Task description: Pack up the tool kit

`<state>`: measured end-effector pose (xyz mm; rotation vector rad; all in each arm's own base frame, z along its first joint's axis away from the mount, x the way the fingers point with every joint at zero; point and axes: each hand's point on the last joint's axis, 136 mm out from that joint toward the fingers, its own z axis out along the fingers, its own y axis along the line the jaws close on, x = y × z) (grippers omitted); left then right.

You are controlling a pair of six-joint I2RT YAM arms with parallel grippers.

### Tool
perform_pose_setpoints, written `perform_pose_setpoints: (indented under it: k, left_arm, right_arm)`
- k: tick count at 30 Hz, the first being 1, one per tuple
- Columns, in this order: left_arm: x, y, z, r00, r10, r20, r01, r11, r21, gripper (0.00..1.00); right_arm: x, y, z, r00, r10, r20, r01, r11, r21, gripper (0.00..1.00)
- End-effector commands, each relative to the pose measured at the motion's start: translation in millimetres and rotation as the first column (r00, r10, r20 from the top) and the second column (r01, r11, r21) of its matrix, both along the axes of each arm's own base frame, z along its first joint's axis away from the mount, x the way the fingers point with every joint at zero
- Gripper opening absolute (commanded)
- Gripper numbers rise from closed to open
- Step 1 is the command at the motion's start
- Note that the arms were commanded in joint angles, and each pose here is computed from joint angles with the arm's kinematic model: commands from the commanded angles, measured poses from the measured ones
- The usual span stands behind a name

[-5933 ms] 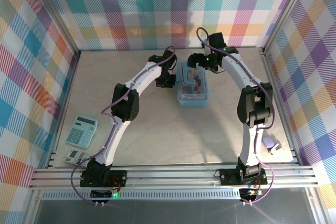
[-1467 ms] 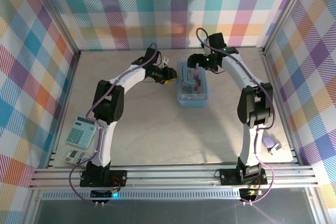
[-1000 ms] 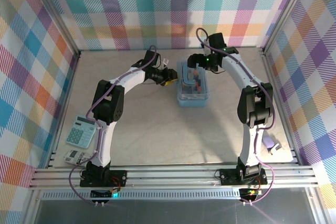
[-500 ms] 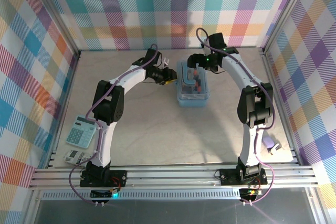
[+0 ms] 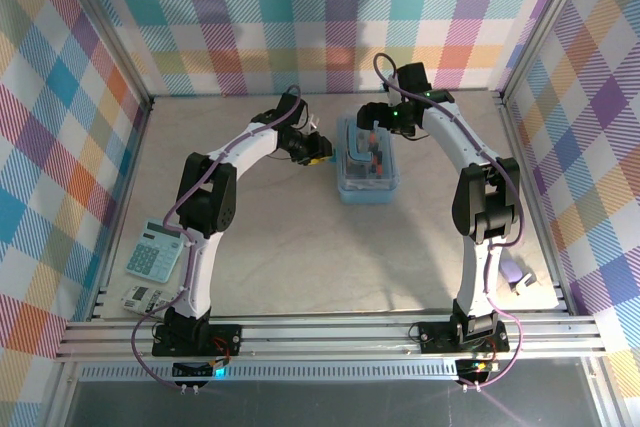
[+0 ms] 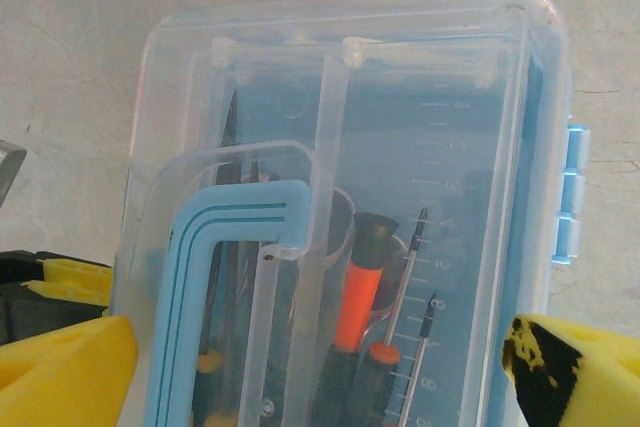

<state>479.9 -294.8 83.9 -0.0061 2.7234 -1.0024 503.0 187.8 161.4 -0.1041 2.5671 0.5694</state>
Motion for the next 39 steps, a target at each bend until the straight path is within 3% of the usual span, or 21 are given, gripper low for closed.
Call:
perform_pose_setpoints:
  k: [1, 12, 20, 27, 31, 39]
  left_arm:
    - [6.8, -13.9, 3.0, 1.0, -0.021, 0.014, 0.022, 0.999, -0.047, 0.32]
    - [6.6, -14.7, 6.9, 1.0, -0.02, 0.015, 0.021, 0.999, -0.034, 0.1]
    - [3.7, -7.4, 17.6, 0.999, -0.022, 0.028, 0.021, 1.0, 0.009, 0.08]
    - [3.6, -6.0, 22.9, 0.999, -0.023, 0.036, 0.022, 1.0, 0.017, 0.1]
    - [3.2, -6.3, 25.5, 0.999, -0.024, 0.039, 0.024, 1.0, 0.013, 0.24]
    - [1.2, -5.9, 33.8, 0.998, -0.028, 0.053, 0.028, 1.0, 0.007, 0.32]
  right_arm:
    - [-45.9, 30.3, -68.5, 0.961, 0.098, -0.258, -0.091, 0.995, 0.038, 0.95]
    - [-46.5, 30.6, -69.1, 0.96, 0.1, -0.26, -0.093, 0.995, 0.039, 0.95]
    - [-47.0, 31.0, -69.7, 0.96, 0.102, -0.261, -0.094, 0.995, 0.04, 0.96]
    - [-47.5, 30.9, -70.1, 0.959, 0.101, -0.264, -0.094, 0.995, 0.041, 0.96]
    - [-48.0, 31.8, -71.1, 0.958, 0.105, -0.266, -0.097, 0.994, 0.042, 0.96]
    - [-48.8, 33.3, -73.3, 0.956, 0.11, -0.272, -0.102, 0.994, 0.044, 0.96]
